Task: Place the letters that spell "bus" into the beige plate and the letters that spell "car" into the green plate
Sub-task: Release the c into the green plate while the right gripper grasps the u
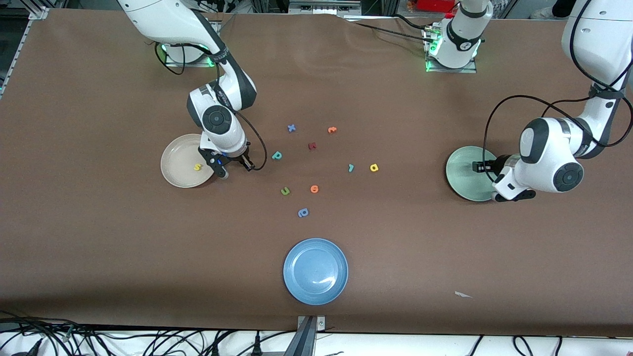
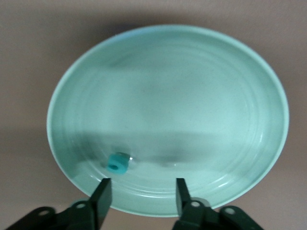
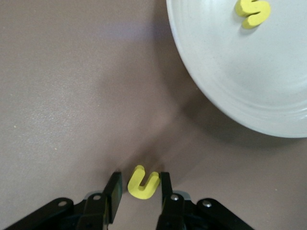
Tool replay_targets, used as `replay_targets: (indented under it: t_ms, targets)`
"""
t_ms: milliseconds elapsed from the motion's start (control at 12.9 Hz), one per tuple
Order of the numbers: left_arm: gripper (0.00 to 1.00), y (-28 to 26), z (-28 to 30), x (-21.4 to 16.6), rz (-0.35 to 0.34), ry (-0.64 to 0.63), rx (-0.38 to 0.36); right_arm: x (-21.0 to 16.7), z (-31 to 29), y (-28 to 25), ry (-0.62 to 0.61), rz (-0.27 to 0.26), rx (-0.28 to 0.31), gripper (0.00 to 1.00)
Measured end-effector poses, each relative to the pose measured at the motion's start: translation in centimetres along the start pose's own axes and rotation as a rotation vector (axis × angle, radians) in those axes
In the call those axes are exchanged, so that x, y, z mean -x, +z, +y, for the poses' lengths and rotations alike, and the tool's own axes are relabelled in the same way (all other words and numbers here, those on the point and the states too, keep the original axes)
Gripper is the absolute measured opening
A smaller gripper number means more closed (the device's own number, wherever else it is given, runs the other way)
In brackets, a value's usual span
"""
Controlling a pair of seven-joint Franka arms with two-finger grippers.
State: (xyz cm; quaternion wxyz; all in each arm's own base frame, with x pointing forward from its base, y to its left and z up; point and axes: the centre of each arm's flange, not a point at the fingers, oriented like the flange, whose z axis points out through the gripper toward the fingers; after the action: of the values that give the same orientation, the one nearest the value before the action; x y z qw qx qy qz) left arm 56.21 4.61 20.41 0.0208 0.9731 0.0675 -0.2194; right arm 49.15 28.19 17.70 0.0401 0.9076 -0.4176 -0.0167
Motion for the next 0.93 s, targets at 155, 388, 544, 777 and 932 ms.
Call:
replay_targets:
  t_ms: [155,388,544,777,932]
  targets:
    - [0.88,-2.6,0.7,0.2,0.047,-0.014,0.010,-0.2,0.0,0.0,0.003,0.001,-0.001,0.29]
    - [1.00,-6.9,6.5,2.2,0.100,-0.055,0.063,-0.3,0.0,-0.1,0.002,0.002,-0.002,0.29]
    - [1.00,-7.7,12.6,3.9,0.113,-0.093,0.069,-0.4,0.1,-1.0,-0.003,0.003,0.003,0.29]
    - [1.00,-7.5,20.1,5.7,0.178,-0.197,0.121,-1.6,1.3,-5.0,-0.061,-0.003,0.068,0.29]
    - [1.00,-5.7,24.2,6.0,0.212,-0.269,0.168,-4.7,3.1,-8.0,-0.107,-0.010,0.111,0.29]
